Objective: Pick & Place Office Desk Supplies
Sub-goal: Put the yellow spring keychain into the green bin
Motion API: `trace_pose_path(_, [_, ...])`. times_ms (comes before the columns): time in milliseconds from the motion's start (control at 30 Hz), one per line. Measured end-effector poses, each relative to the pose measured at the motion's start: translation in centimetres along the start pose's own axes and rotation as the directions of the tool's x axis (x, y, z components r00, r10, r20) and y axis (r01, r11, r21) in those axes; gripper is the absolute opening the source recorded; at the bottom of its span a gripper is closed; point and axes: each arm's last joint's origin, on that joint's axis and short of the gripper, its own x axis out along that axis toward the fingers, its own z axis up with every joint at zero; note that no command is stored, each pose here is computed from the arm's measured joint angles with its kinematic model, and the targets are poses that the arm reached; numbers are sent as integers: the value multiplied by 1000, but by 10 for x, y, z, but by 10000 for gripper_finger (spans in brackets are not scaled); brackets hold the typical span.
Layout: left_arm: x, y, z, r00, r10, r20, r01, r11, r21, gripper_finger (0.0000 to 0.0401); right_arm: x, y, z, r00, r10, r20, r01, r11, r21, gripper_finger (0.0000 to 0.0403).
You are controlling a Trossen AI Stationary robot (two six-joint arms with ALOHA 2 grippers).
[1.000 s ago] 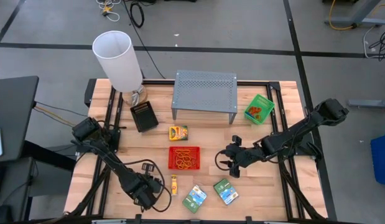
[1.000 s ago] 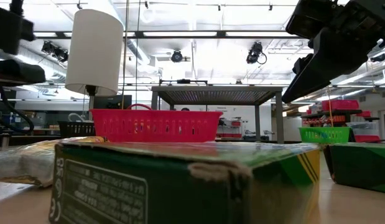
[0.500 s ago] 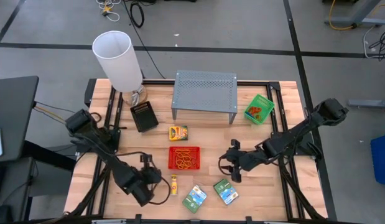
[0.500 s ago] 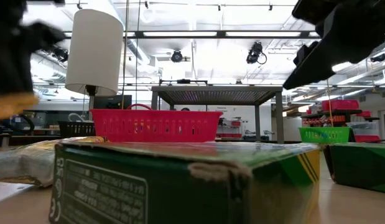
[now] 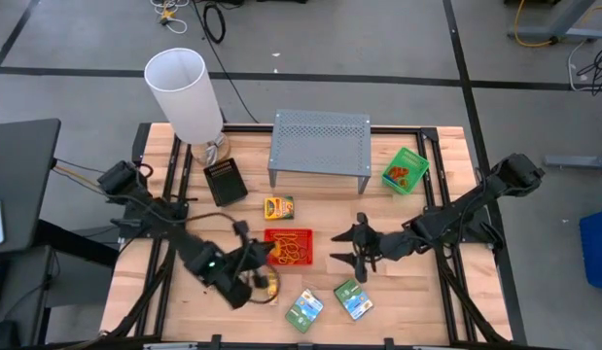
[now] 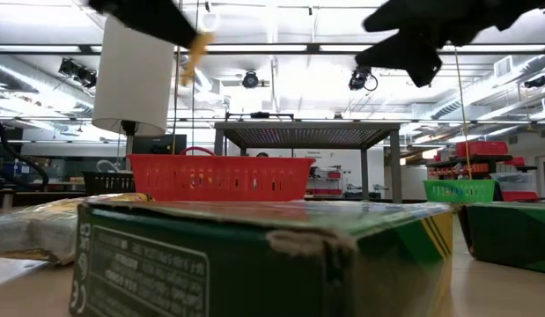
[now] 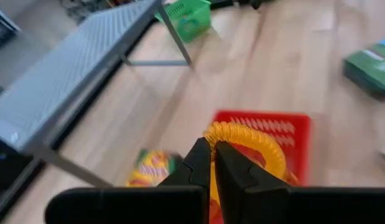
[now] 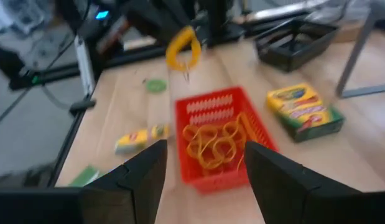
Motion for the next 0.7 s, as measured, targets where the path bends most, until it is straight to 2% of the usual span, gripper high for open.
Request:
trace_pose_path(200, [42, -2, 22, 998, 2, 70, -5, 999, 39, 8, 8, -2, 7, 996, 0, 88, 0, 1000, 5, 224])
trace_pose_path(367, [70, 6, 35, 994, 0, 114, -4, 999, 32, 8, 14, -6, 6, 996, -22, 90, 21, 1000, 11, 224])
trace_pose_path(700, [94, 18, 52, 977, -61, 206, 60, 998, 14, 8, 19, -16, 7, 994, -70, 85, 68, 997, 32, 224])
